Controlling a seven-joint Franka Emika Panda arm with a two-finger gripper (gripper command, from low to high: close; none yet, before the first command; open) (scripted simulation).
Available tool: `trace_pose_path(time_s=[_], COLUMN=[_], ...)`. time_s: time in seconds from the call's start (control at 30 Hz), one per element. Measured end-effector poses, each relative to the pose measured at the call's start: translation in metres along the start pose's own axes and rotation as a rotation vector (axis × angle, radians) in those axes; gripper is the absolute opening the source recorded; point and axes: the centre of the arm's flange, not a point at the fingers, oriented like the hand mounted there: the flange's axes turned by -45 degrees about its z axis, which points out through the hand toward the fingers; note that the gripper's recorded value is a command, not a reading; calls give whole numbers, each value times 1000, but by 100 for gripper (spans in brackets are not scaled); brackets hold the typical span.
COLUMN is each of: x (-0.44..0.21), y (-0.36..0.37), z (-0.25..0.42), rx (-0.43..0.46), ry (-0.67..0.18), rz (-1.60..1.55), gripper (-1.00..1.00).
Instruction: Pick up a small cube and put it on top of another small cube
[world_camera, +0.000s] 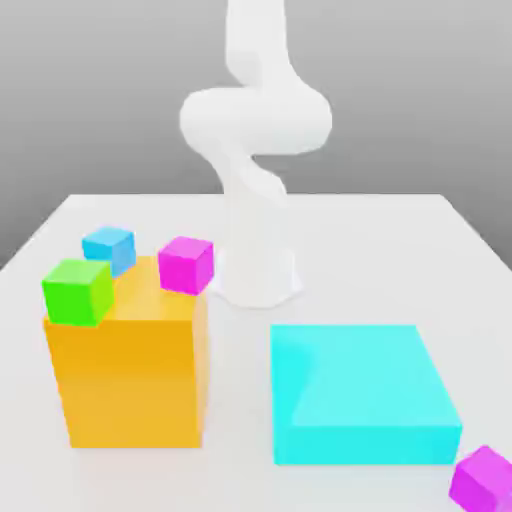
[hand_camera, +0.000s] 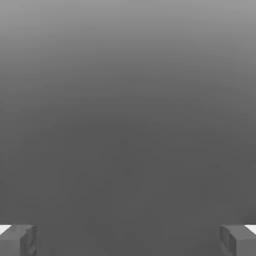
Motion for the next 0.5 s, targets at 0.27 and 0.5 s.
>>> trace_pose_path(time_s=[0.27, 0.5], x=[-8, -50], y=[-63, -124], z=[137, 247], rx=[21, 62], ry=[-198, -361], rz=[-142, -270], gripper=[0, 0])
